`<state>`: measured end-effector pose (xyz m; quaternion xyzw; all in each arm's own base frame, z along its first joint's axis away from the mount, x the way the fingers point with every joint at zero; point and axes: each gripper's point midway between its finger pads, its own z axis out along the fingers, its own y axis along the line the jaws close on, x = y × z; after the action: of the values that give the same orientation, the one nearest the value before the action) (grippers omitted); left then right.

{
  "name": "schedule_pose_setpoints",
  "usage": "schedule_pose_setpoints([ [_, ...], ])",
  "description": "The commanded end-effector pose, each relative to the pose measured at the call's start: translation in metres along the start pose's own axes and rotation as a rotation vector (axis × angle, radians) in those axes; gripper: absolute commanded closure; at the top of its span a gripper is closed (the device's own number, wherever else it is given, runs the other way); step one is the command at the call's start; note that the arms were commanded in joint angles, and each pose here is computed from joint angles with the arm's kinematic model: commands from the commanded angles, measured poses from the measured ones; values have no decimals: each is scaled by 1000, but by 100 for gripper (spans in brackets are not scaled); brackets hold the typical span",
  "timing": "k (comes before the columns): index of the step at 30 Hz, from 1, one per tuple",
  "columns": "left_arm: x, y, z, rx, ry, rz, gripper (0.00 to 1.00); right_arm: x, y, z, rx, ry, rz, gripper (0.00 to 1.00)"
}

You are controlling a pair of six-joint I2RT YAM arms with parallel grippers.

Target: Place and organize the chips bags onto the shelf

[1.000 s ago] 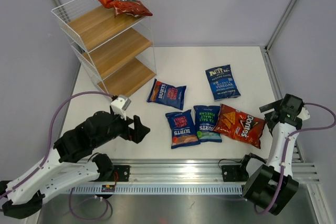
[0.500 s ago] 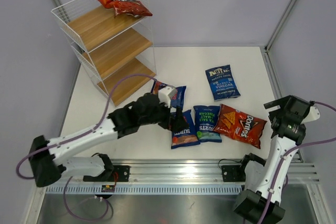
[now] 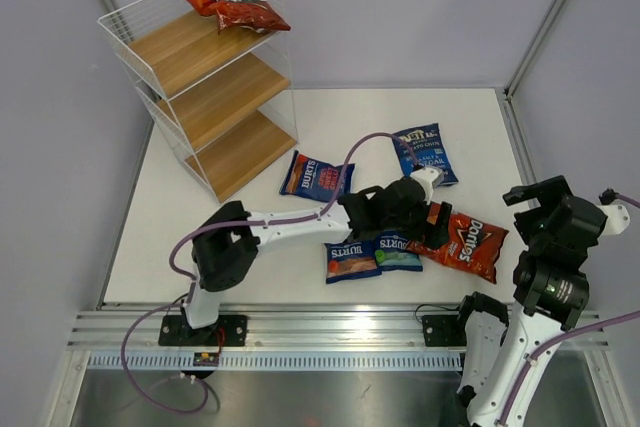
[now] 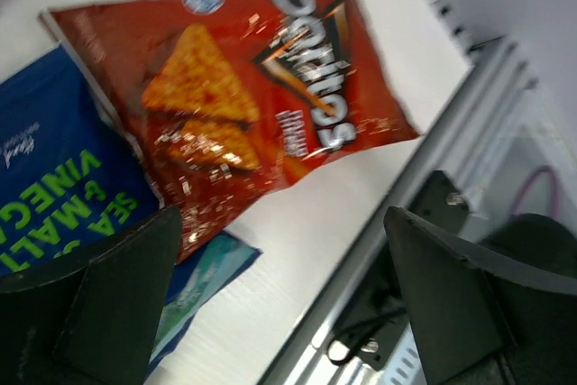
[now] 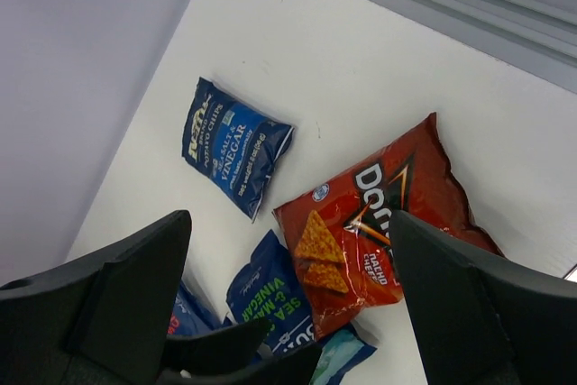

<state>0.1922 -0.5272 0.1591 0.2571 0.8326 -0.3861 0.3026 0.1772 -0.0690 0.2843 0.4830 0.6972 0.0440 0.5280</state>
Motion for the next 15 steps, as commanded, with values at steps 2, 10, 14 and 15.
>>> schedule_pose_setpoints([
  [2,-16,20,11,-116,-60,-26,1,-23,10,-19,-21,-84,-74,1],
  [10,-4,29,24,-157,-40,-70,1,0,1,8,-12,-34,-209,0],
  [14,-29,32,-16,-148,-150,-105,1,40,16,35,-54,198,-210,1],
  [15,-23,39,-21,-154,-142,-117,1,48,17,43,-49,245,-202,0],
])
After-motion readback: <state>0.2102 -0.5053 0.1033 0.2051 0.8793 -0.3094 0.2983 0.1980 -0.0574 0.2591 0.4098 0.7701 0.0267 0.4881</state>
